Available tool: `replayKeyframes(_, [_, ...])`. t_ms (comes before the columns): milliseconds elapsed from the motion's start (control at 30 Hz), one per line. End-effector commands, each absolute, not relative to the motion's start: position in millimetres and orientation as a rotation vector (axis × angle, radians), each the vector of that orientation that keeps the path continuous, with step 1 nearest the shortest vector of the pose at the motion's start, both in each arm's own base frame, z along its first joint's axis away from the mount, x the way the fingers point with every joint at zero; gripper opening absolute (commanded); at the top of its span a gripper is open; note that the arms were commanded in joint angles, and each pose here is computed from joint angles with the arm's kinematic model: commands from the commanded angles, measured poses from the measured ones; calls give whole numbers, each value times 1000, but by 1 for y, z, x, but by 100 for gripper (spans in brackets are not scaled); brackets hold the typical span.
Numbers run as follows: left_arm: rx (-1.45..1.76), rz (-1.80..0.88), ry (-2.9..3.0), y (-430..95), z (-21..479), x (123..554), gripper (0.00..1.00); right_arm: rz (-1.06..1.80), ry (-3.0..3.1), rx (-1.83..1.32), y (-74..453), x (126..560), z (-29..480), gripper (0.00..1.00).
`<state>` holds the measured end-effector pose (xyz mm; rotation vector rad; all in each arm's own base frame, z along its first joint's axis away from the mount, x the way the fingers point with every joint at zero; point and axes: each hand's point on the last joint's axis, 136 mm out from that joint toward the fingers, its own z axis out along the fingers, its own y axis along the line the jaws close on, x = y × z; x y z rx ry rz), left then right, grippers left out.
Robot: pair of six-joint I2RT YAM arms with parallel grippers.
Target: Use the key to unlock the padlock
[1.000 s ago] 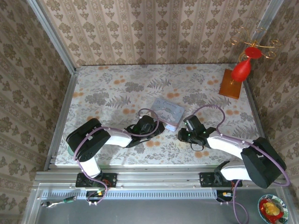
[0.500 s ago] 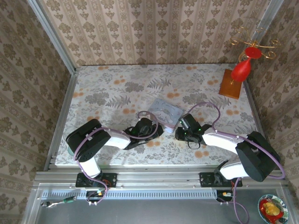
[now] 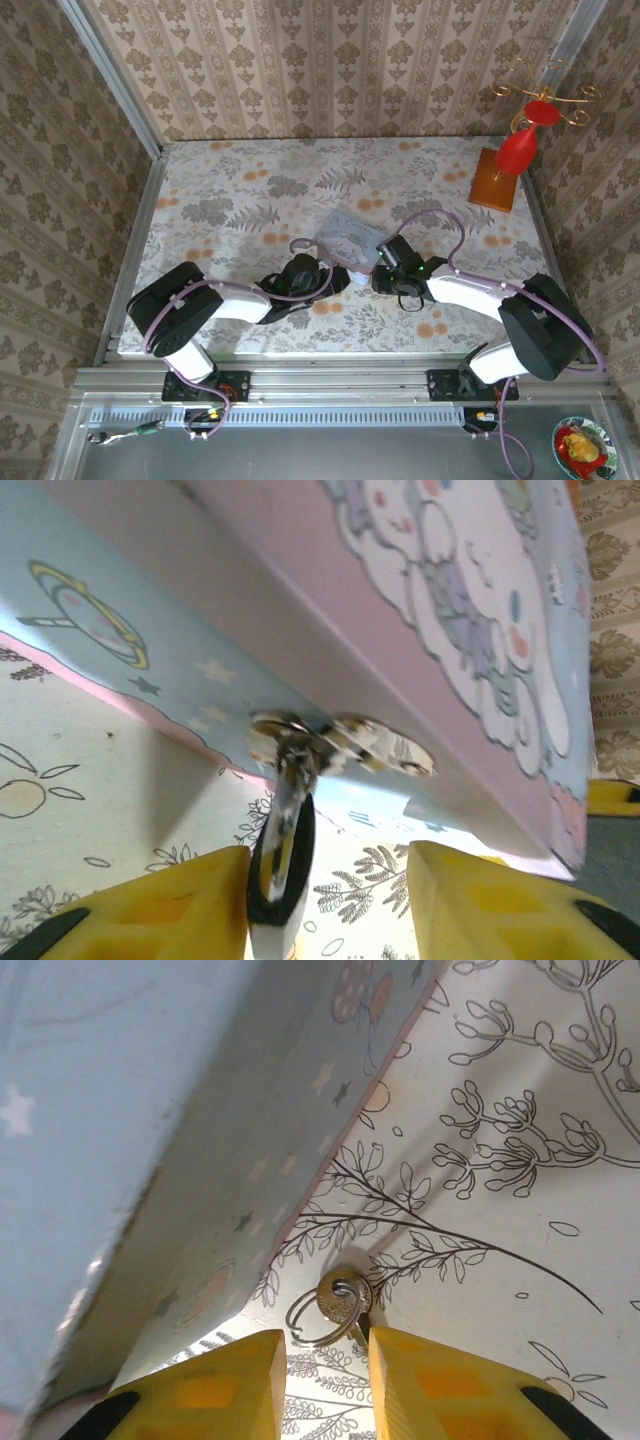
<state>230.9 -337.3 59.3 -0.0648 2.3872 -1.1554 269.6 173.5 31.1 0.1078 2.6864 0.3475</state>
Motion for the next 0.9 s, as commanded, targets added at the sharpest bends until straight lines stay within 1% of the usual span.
replayKeyframes(0, [-42,-1112,2367,-324,65,231,50,303,2691,79,174,275,30,30])
replayKeyframes(133, [-34,-1077,2364,-312,67,228,53,293,2695,84,173,277,28,31])
replayKeyframes(367, [2,-1022,2349,-296,73,223,62,279,2704,76,175,281,24,34])
replayKeyframes(567, [47,-1003,2325,-289,82,220,64,235,2699,70,172,286,25,35])
replayKeyframes(733, [69,-995,2314,-286,85,219,66,218,2706,59,173,291,22,33])
replayKeyframes(867, [77,-989,2315,-285,86,217,67,204,2709,51,174,294,21,27])
